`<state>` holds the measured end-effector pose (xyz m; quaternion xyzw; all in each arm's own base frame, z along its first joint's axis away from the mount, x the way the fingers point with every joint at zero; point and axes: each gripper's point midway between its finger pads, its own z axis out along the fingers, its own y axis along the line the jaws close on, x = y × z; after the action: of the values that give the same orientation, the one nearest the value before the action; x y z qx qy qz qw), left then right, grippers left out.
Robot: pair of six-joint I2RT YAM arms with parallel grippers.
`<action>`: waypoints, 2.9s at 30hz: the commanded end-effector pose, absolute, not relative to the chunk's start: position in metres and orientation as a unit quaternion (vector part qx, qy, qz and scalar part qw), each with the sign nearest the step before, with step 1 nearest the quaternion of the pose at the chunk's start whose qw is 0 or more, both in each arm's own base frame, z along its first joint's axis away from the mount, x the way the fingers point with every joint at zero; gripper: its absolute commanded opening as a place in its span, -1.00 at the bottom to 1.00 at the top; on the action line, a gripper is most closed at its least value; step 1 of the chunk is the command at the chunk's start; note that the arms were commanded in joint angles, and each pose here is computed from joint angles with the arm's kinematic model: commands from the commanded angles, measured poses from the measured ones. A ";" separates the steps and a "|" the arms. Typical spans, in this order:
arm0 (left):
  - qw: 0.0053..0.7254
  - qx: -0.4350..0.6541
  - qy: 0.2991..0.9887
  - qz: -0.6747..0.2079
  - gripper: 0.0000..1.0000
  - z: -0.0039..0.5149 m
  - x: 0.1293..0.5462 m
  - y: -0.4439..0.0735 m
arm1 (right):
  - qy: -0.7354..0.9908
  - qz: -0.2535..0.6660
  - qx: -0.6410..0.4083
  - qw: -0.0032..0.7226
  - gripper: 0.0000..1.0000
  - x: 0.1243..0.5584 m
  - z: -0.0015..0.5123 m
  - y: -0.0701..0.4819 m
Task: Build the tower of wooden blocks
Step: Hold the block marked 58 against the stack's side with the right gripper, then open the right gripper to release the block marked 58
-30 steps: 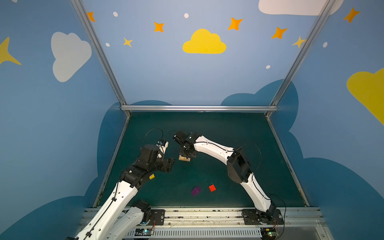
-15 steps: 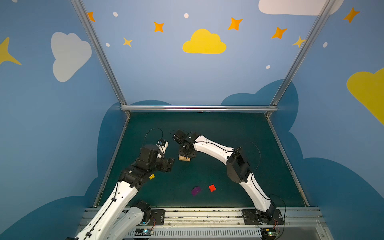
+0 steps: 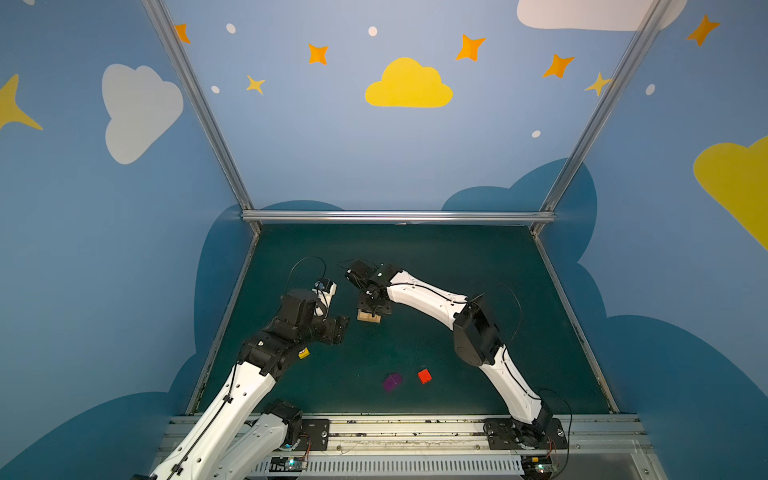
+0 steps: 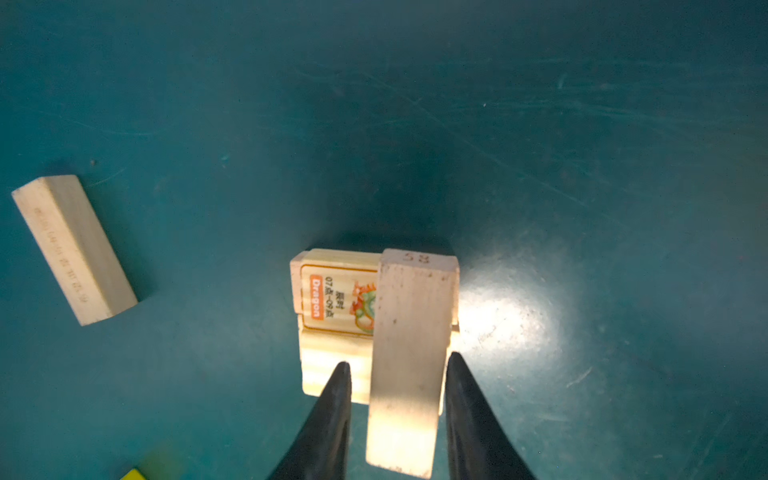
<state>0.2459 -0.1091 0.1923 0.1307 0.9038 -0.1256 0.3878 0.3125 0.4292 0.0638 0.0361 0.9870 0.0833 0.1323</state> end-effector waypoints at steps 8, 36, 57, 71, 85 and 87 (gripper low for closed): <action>0.389 0.131 0.904 -0.122 0.62 0.190 0.247 -0.108 | 0.987 0.066 0.026 0.141 -0.44 0.312 0.066 0.426; 0.396 0.127 0.903 -0.111 0.62 0.192 0.248 -0.104 | 0.986 0.077 0.023 0.147 -0.13 0.312 0.076 0.429; 0.426 0.095 0.898 -0.057 0.61 0.199 0.254 -0.080 | 0.979 0.114 -0.003 0.168 0.11 0.316 0.107 0.435; 0.418 0.094 0.902 -0.062 0.61 0.195 0.256 -0.081 | 0.982 0.125 0.011 0.141 -0.14 0.318 0.091 0.429; 0.419 0.094 0.901 -0.064 0.61 0.195 0.256 -0.081 | 0.983 0.125 0.013 0.135 -0.17 0.318 0.085 0.430; 0.420 0.094 0.901 -0.064 0.61 0.196 0.256 -0.081 | 0.983 0.125 0.013 0.136 -0.17 0.318 0.086 0.430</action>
<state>0.2555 -0.0813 0.1970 0.0948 0.9016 -0.0629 0.4174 0.3178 0.4338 0.0734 0.0072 0.9842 0.1198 0.1305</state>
